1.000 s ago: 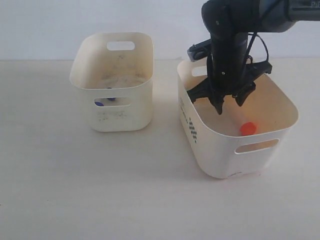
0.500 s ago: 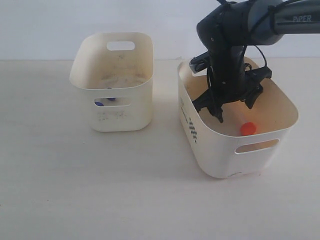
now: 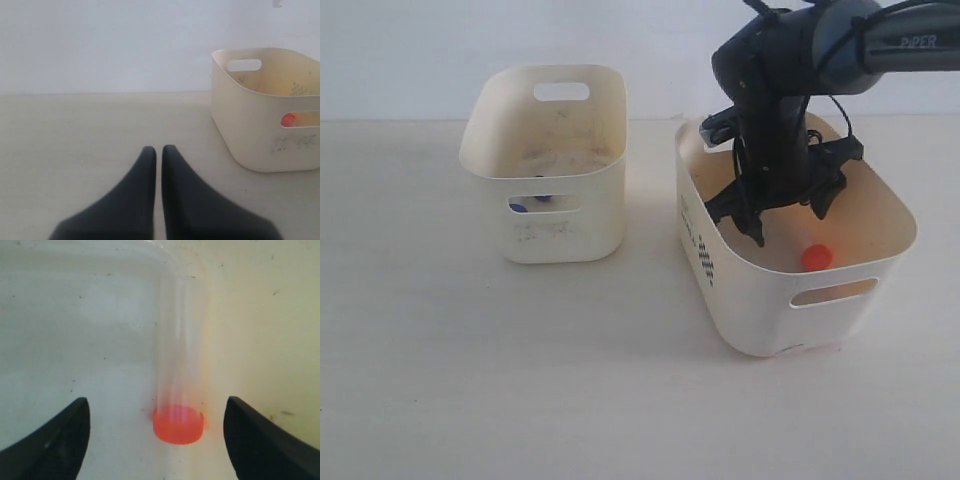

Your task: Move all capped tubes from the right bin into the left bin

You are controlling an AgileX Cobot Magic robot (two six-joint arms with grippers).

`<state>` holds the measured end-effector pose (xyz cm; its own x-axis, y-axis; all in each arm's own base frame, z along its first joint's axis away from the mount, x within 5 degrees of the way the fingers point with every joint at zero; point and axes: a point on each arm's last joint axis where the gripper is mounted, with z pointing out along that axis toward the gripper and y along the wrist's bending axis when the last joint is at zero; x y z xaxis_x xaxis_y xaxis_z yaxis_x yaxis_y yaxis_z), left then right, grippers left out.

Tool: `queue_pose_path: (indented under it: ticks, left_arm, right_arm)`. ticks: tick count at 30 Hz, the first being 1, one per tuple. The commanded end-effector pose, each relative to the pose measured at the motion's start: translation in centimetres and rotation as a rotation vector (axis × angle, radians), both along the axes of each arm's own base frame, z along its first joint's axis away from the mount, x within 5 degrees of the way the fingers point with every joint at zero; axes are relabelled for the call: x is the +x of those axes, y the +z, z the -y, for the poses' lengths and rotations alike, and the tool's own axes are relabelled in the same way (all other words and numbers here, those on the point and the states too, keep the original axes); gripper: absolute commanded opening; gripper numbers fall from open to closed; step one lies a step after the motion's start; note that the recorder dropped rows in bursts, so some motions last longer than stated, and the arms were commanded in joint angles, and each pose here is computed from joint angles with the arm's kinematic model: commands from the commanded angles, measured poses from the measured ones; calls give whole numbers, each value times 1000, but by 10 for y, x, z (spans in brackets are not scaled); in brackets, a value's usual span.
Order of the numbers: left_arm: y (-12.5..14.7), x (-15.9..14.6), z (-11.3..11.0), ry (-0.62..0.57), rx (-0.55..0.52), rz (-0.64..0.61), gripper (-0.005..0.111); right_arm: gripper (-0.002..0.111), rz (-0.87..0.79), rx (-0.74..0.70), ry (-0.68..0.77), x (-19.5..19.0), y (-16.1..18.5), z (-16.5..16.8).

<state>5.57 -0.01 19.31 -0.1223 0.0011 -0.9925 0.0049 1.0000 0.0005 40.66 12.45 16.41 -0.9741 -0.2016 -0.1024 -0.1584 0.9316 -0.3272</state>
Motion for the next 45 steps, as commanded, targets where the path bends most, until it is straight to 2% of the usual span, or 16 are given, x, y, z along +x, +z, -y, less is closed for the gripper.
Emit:
queue_pose_path:
  ticks: [1, 8, 18, 33, 39, 45]
  left_arm:
    - [2, 0, 0, 1, -16, 7, 4]
    - [2, 0, 0, 1, -16, 7, 4]
    - [2, 0, 0, 1, -16, 7, 4]
    - [2, 0, 0, 1, -16, 7, 4]
    - [2, 0, 0, 1, -16, 7, 4]
    - [2, 0, 0, 1, -16, 7, 4]
  right_arm:
    - [70, -21, -33, -13, 2, -12, 2]
    - [59, -41, -62, -16, 3, -24, 3]
    - [59, -60, -116, -58, 2, -31, 8]
    - [59, -71, -99, -66, 1, -32, 6]
    - [59, -160, -140, -56, -3, -51, 8]
    - [59, -178, -147, -57, -3, -58, 8]
